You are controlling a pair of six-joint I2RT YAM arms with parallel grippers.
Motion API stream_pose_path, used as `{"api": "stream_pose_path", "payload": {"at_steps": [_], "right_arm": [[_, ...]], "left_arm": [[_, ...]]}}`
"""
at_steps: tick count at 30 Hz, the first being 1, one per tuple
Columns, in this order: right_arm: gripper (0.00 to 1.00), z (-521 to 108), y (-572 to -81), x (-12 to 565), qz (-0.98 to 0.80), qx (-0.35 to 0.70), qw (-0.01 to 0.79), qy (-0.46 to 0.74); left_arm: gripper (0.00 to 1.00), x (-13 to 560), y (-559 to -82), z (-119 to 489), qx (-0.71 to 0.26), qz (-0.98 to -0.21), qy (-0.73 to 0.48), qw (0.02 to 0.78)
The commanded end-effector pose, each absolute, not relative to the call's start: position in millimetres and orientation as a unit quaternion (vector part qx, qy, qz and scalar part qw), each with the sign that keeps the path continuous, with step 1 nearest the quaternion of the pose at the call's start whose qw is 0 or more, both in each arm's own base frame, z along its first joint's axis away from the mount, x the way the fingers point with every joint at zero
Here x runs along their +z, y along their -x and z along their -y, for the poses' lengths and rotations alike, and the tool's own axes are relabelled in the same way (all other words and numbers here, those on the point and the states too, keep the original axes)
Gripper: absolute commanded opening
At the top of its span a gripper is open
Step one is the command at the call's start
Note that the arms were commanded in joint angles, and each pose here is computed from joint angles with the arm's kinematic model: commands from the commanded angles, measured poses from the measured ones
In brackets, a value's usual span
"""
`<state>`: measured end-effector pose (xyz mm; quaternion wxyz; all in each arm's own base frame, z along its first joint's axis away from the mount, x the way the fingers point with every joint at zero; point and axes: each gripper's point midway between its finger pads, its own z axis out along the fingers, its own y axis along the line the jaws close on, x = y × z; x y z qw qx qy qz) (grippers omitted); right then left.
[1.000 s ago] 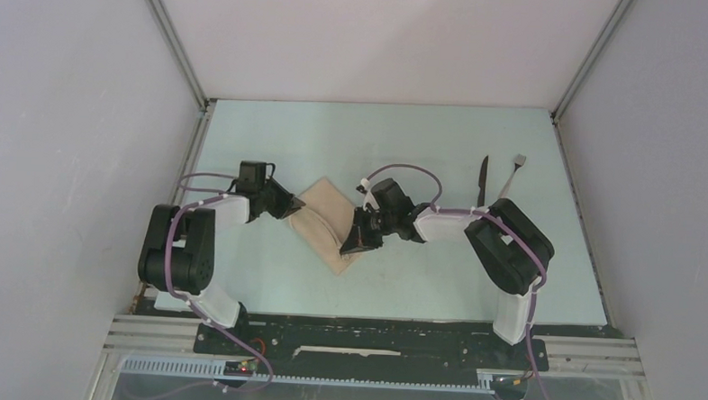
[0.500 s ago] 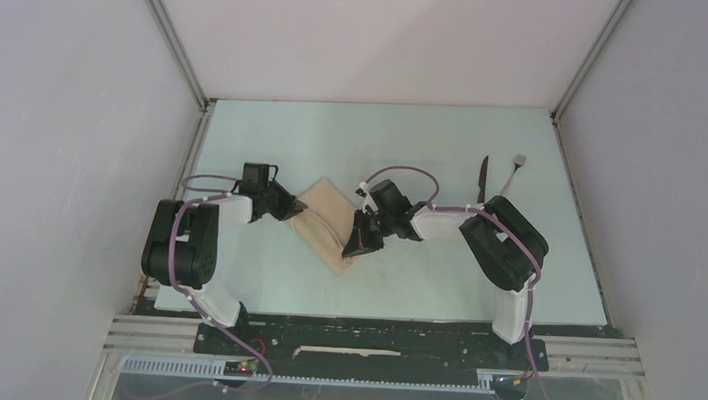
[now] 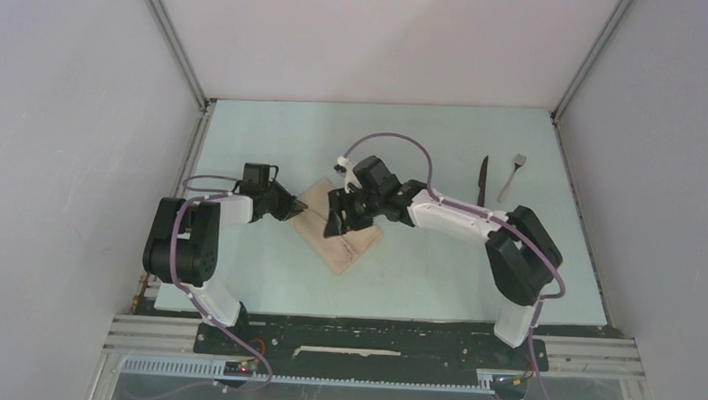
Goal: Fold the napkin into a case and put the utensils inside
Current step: Fold the lower triangle-folded napkin at the center of the board, then smooth out the 2/3-rectangle-folded napkin at the center of the board.
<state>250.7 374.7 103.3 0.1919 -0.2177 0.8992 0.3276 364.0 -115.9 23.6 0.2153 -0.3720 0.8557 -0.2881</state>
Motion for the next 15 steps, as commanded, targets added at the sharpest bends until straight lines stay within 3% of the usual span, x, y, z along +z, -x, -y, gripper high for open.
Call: {"api": "stream_pose_path", "payload": {"at_steps": [1,5,6,11,13,15], "right_arm": [[0.65,-443,-259,137,-0.818,0.506,0.145,0.233],[0.59,-477,-258,134,-0.766,0.595,0.087,0.227],[0.52,-479,-259,128,-0.763,0.603,0.075,0.221],[0.36,-466,-264,82,-0.79,0.581,0.042,0.188],[0.33,-461,-264,67,-0.801,0.57,0.036,0.177],[0.33,-456,-264,51,-0.815,0.553,0.035,0.173]], "left_arm": [[0.11,28,-375,116,-0.29,-0.854,0.362,0.233],[0.11,27,-377,117,-0.292,-0.855,0.361,0.23],[0.11,27,-378,117,-0.292,-0.857,0.358,0.229],[0.14,29,-378,118,-0.292,-0.861,0.349,0.228],[0.21,37,-378,121,-0.302,-0.859,0.342,0.231],[0.37,53,-379,126,-0.322,-0.855,0.328,0.239]]}}
